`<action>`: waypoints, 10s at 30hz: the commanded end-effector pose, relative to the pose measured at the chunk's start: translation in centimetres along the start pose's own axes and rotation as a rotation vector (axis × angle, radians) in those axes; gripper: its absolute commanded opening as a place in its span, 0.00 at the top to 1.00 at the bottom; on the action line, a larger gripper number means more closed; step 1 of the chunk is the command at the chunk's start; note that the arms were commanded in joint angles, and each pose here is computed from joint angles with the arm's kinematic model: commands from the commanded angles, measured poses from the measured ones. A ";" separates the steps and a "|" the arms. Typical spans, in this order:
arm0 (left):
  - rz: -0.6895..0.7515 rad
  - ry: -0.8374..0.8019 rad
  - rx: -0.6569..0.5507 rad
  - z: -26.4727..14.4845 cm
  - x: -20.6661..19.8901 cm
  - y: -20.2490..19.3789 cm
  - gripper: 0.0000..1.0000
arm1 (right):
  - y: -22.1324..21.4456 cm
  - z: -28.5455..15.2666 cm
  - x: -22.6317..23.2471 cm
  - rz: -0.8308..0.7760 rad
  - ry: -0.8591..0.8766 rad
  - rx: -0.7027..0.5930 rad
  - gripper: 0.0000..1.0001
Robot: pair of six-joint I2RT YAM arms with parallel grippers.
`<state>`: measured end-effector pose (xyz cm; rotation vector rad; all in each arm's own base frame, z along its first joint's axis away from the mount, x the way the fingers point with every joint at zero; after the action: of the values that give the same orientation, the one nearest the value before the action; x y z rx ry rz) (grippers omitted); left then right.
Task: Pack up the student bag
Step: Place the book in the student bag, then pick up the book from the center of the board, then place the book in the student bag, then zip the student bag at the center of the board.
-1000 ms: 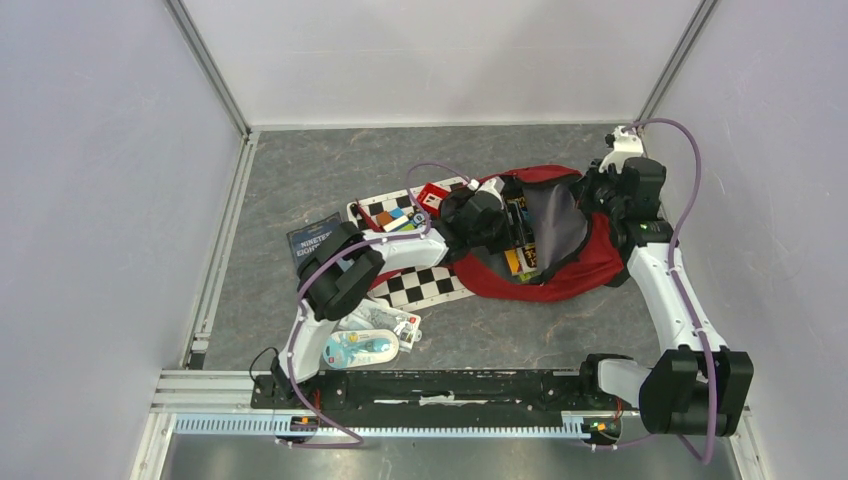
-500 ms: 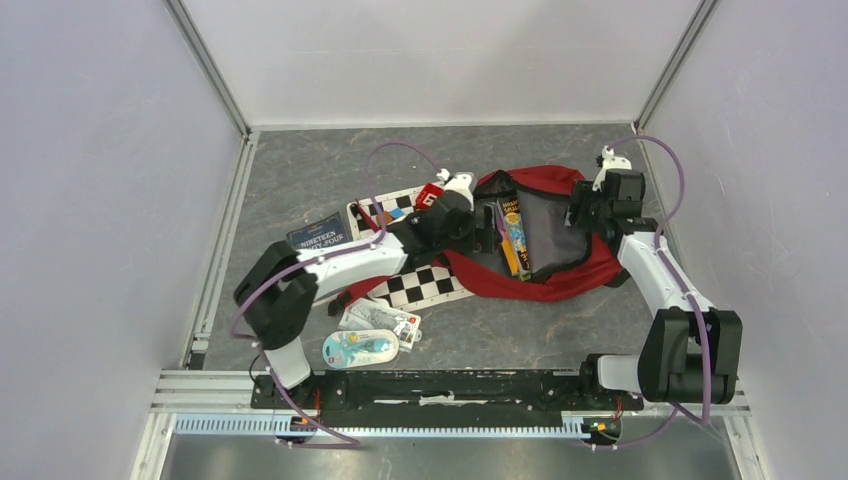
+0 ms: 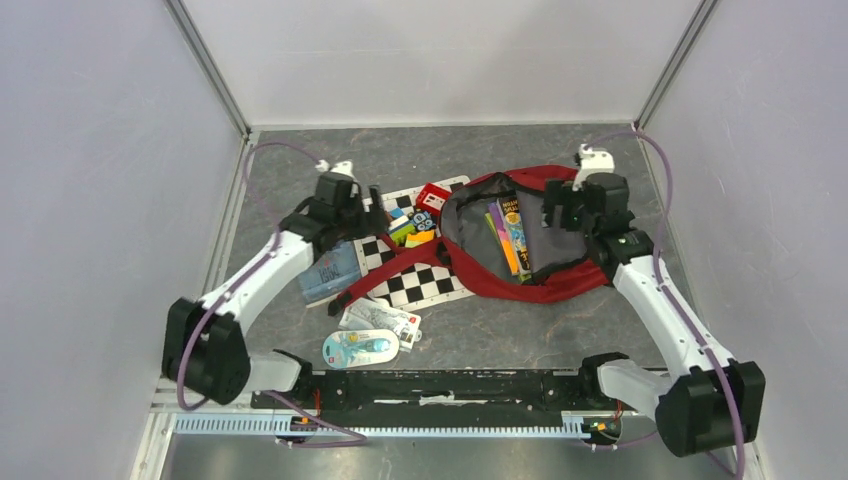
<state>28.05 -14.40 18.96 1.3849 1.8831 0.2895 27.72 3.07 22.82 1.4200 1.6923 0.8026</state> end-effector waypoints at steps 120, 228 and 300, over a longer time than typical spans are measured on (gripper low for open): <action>-0.360 -0.840 0.032 -15.8 2.3 4.6 0.00 | 14.0 -14.9 25.8 0.414 1.382 -0.645 1.00; -0.463 -0.738 0.084 9.2 -22.0 -7.4 0.98 | 4.3 -1.3 6.9 -0.106 0.065 -0.059 1.00; 0.111 -0.381 0.098 -3.3 -5.4 6.0 0.00 | -4.2 2.3 -4.8 0.408 0.385 -0.004 0.65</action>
<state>31.15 -16.62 25.81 1.4754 1.5910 -0.0653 27.74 -2.48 18.63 1.7527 1.6982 1.3484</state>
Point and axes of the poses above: each gripper's point midway between its finger pads, its own z axis out along the fingers, its own x axis along the line the jaws close on, y = z × x, the point moved 8 cm from there along -z, back along the fingers, and after that the axes turned 12 degrees about -z, right-handed, at the moved point
